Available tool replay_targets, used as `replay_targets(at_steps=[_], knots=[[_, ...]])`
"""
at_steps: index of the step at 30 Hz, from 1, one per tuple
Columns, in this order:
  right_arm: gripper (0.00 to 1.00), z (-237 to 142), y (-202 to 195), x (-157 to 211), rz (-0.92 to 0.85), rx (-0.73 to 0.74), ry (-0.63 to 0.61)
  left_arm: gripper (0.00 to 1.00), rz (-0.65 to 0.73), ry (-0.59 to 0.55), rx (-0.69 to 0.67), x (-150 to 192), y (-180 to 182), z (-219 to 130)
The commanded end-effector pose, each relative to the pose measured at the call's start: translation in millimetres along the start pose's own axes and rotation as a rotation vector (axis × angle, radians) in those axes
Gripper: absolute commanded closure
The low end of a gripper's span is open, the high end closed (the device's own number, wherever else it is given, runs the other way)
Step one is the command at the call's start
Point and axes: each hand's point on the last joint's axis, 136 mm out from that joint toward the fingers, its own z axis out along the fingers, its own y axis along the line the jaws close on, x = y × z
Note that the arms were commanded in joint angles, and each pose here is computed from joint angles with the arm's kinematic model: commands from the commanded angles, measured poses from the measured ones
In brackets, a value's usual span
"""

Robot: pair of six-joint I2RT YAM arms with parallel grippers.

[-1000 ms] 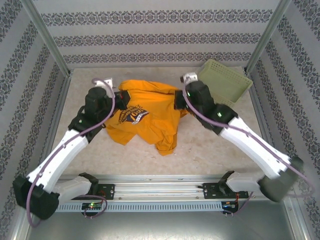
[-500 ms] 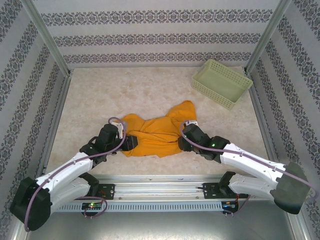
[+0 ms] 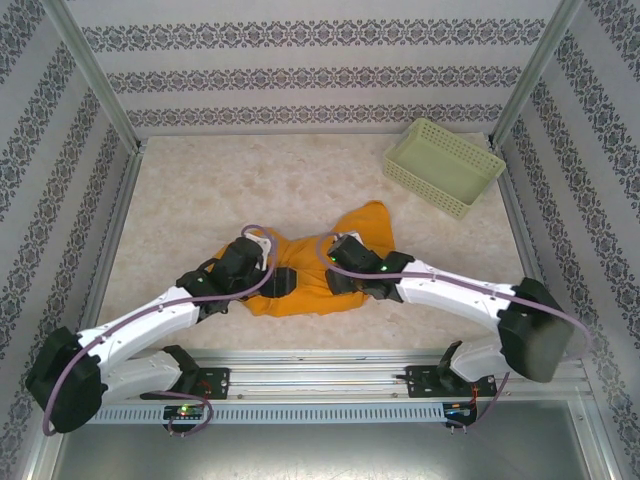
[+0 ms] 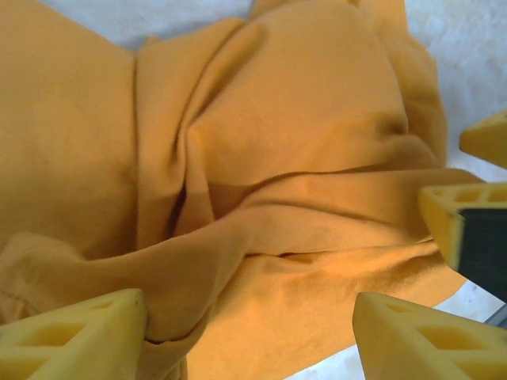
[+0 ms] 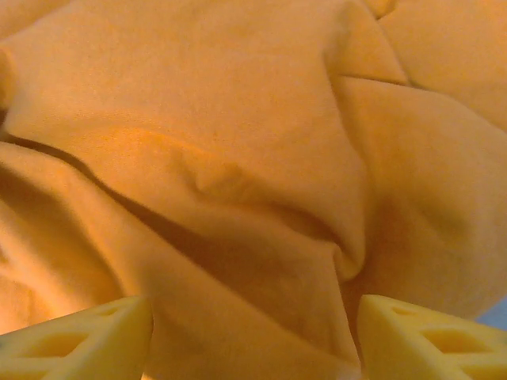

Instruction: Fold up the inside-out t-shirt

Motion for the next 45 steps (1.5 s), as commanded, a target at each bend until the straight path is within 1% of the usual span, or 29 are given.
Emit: replay_targets(at_steps=[1, 4, 7, 8, 9, 13, 18, 21, 23, 25, 29, 30, 32, 34, 36, 38, 40, 42, 44, 45], knots=[[0.38, 5, 21, -18, -0.026, -0.049, -0.02, 0.3, 0.018, 0.019, -0.06, 10, 7, 3], [0.61, 11, 24, -26, -0.005, -0.056, -0.012, 0.3, 0.006, 0.008, -0.047, 15, 4, 4], [0.89, 7, 23, -40, 0.019, -0.064, -0.037, 0.3, 0.015, -0.003, -0.054, 15, 3, 3], [0.96, 4, 22, -44, 0.028, -0.067, -0.047, 0.3, 0.019, -0.009, -0.057, 15, 3, 1], [1.0, 0, 21, -48, 0.037, -0.07, -0.057, 0.29, 0.024, -0.018, -0.058, 14, 3, 0], [1.0, -15, 19, -57, 0.047, -0.089, -0.087, 0.26, 0.034, -0.037, -0.076, 11, 6, -6], [1.0, -28, 13, -53, 0.065, -0.091, -0.101, 0.24, 0.042, -0.046, -0.077, 12, 6, -7], [1.0, -46, 21, -61, 0.082, -0.157, -0.145, 0.16, 0.09, -0.046, -0.053, 11, -8, -5], [1.0, -64, 32, -72, 0.088, -0.228, -0.188, 0.15, 0.116, -0.045, -0.044, 7, -19, -4], [1.0, -73, 41, -82, 0.093, -0.283, -0.218, 0.14, 0.142, -0.064, -0.03, -2, -32, -4], [1.0, -61, 43, -92, 0.094, -0.267, -0.199, 0.13, 0.157, -0.086, -0.039, -13, -40, 10], [1.0, -58, 43, -94, 0.097, -0.264, -0.194, 0.11, 0.161, -0.086, -0.055, -15, -38, 16], [1.0, -57, 46, -99, 0.1, -0.276, -0.203, 0.02, 0.155, -0.078, -0.082, -18, -36, 26], [1.0, -58, 48, -104, 0.108, -0.288, -0.217, 0.0, 0.145, -0.06, -0.077, -19, -40, 38], [1.0, -59, 46, -108, 0.115, -0.287, -0.223, 0.0, 0.14, -0.048, -0.069, -20, -44, 47], [1.0, -60, 43, -109, 0.125, -0.284, -0.224, 0.05, 0.116, -0.056, -0.108, -24, -37, 53], [1.0, -61, 39, -107, 0.139, -0.279, -0.222, 0.15, 0.084, -0.067, -0.123, -29, -29, 58], [1.0, -62, 36, -102, 0.16, -0.279, -0.216, 0.26, 0.069, -0.08, -0.105, -34, -29, 60], [1.0, -62, 32, -95, 0.18, -0.275, -0.207, 0.43, 0.071, -0.075, -0.098, -37, -30, 61], [1.0, -61, 30, -91, 0.187, -0.266, -0.207, 0.54, 0.076, -0.073, -0.093, -38, -32, 60]])
